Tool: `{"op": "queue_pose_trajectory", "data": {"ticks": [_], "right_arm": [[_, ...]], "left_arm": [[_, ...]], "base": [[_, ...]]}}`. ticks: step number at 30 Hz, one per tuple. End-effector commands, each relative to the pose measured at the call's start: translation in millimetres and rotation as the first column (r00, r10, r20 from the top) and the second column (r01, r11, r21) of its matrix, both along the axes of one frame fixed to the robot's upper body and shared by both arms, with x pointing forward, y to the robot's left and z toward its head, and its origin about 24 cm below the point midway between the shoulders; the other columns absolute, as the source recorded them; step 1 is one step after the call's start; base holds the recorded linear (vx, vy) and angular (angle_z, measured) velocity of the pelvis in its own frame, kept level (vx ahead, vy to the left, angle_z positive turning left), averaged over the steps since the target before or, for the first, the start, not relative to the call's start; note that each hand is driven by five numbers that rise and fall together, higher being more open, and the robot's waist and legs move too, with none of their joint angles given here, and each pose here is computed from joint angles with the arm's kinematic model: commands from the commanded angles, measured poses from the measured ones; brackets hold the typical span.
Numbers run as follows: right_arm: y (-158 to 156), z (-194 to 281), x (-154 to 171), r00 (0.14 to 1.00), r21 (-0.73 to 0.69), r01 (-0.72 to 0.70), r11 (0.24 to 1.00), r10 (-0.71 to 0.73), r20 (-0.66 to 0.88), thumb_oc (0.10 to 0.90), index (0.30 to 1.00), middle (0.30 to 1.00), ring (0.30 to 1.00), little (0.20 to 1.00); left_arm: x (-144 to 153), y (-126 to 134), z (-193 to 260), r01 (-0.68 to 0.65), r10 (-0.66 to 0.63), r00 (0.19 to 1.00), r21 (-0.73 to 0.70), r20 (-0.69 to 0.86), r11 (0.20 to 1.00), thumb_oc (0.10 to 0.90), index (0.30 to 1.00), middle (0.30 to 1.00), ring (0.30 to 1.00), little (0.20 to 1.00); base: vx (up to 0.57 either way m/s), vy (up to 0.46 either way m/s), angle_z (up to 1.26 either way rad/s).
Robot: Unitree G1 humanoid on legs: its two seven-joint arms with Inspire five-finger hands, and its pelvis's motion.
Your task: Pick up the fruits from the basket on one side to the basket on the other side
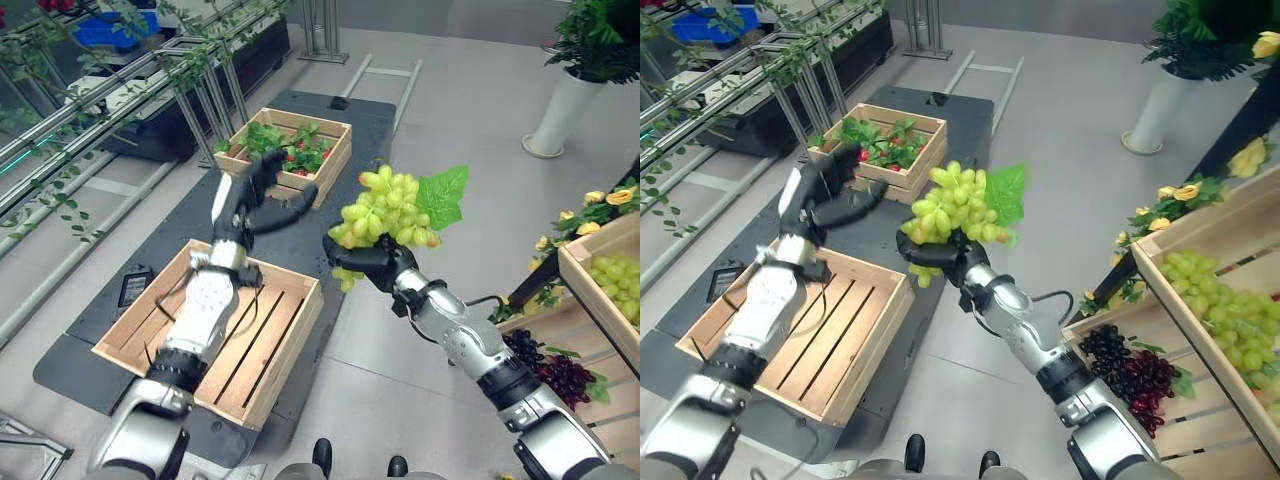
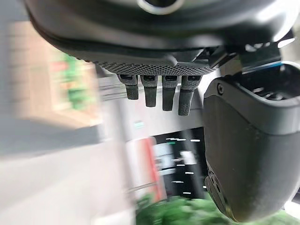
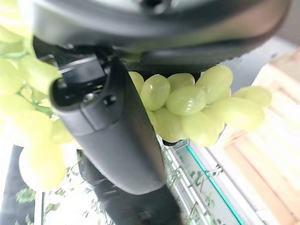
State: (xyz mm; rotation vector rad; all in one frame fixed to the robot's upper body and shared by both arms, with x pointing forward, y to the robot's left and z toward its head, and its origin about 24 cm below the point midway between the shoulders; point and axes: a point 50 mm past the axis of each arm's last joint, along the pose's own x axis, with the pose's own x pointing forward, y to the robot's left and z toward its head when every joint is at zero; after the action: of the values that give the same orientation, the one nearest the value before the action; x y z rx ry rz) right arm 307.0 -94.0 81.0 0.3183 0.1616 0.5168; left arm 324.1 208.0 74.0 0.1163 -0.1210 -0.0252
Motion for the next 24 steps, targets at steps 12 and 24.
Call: {"op": "queue_pose_trajectory", "data": {"ticks": [12, 24], "right_arm": [[-73, 62, -40, 0.915, 0.033, -0.031, 0.999, 0.015, 0.403, 0.4, 0.3, 0.3, 0.3, 0.3], [-97, 67, -67, 0.899, -0.175, -0.082, 0.981, 0.149, 0.412, 0.4, 0.3, 0.3, 0.3, 0.3]], "left_arm": [[-31, 1, -68, -0.118, 0.103, 0.976, -0.071, -0.19, 0.99, 0.8, 0.9, 0.9, 0.9, 0.9], [-51, -6, -107, -0.126, 0.085, 0.924, -0.087, -0.372, 0.988, 0.8, 0.9, 0.9, 0.9, 0.9]], "base": [[0.01, 0.079, -0.4], [0.01, 0.067, -0.41]]}}
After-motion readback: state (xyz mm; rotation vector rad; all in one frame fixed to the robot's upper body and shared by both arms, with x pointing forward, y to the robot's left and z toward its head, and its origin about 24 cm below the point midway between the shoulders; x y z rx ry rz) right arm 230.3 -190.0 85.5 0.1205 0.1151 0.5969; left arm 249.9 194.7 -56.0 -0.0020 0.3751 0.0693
